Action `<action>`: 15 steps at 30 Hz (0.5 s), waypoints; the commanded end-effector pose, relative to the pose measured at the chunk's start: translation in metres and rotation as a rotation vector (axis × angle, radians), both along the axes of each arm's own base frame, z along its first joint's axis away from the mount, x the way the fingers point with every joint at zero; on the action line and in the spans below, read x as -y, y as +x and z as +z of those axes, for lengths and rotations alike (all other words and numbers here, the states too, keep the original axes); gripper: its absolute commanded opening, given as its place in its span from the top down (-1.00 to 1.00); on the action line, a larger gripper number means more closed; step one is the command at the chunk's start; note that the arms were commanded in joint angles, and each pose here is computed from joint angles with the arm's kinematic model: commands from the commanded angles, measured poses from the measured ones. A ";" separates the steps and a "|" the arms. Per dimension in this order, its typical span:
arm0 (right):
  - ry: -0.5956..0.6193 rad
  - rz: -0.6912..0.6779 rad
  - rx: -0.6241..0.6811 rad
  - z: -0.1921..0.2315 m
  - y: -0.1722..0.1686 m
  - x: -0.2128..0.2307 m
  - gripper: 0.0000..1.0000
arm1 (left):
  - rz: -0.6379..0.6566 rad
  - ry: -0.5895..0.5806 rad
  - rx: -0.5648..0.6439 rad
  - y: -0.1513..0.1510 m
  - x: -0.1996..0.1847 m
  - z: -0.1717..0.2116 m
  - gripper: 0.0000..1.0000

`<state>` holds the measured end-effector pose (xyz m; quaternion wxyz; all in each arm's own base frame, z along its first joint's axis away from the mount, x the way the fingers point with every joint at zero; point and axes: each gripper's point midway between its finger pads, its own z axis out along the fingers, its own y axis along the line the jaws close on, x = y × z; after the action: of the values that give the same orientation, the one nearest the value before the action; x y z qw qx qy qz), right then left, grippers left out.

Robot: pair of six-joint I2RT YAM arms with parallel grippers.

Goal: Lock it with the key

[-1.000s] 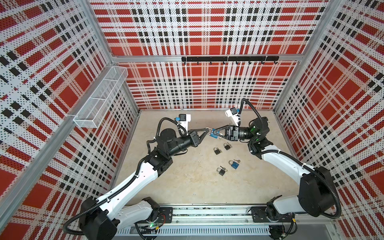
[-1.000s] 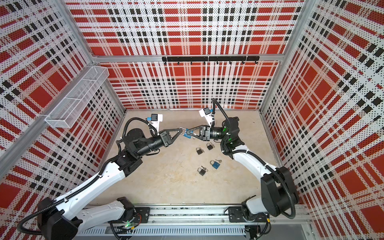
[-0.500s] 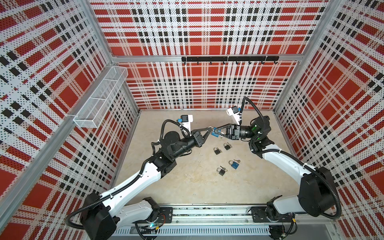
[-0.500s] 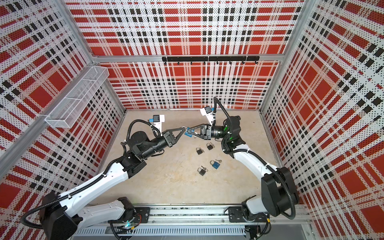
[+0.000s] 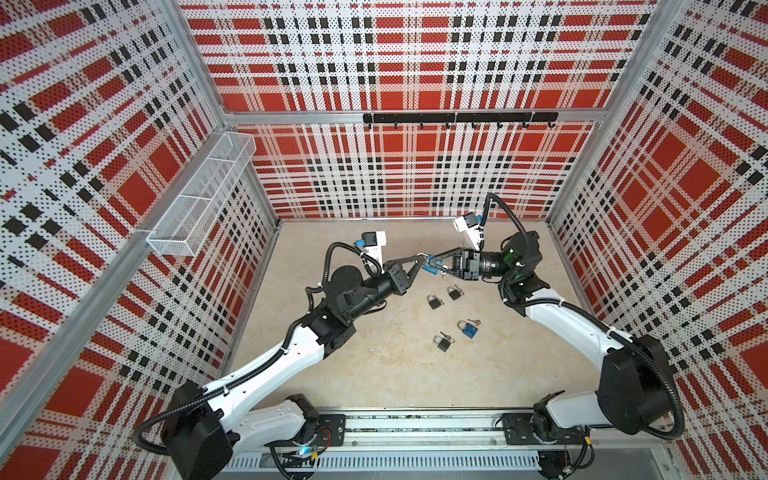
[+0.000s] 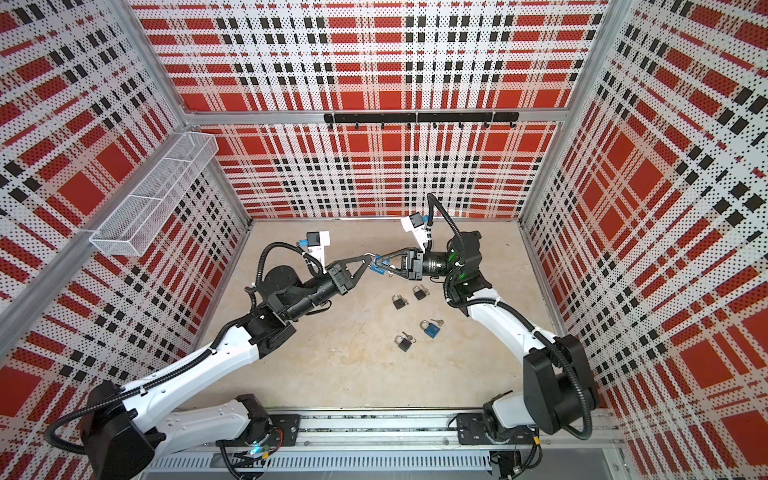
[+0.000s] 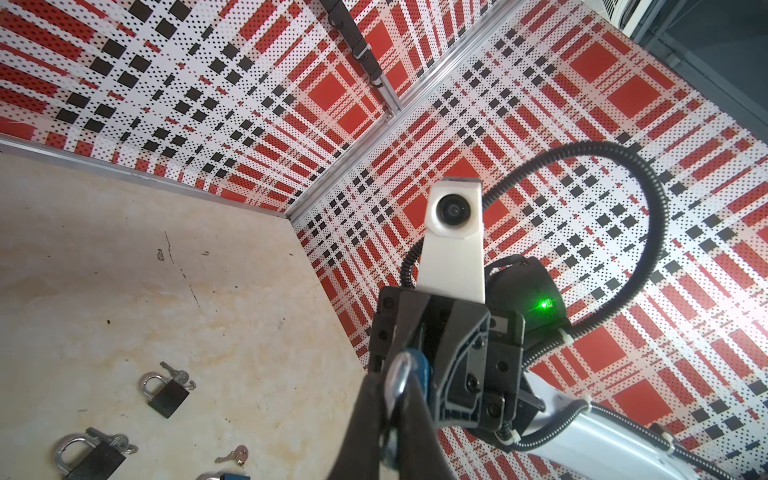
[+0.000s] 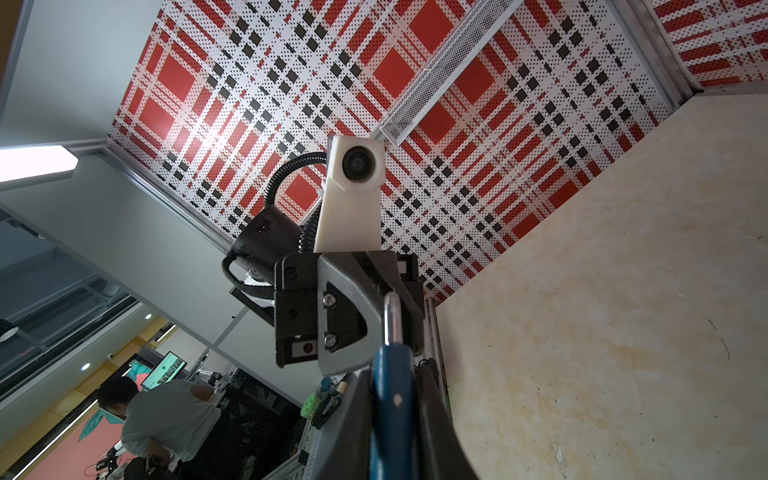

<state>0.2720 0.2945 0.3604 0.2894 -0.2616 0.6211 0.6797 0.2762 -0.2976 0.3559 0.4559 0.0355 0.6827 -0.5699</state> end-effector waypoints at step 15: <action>0.005 -0.028 0.121 0.019 -0.017 -0.017 0.46 | -0.163 0.075 -0.056 -0.014 0.000 -0.019 1.00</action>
<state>0.2693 0.3059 0.3494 0.2947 -0.2529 0.6415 0.6616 0.2726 -0.2886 0.3523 0.4263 0.0650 0.6920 -0.5790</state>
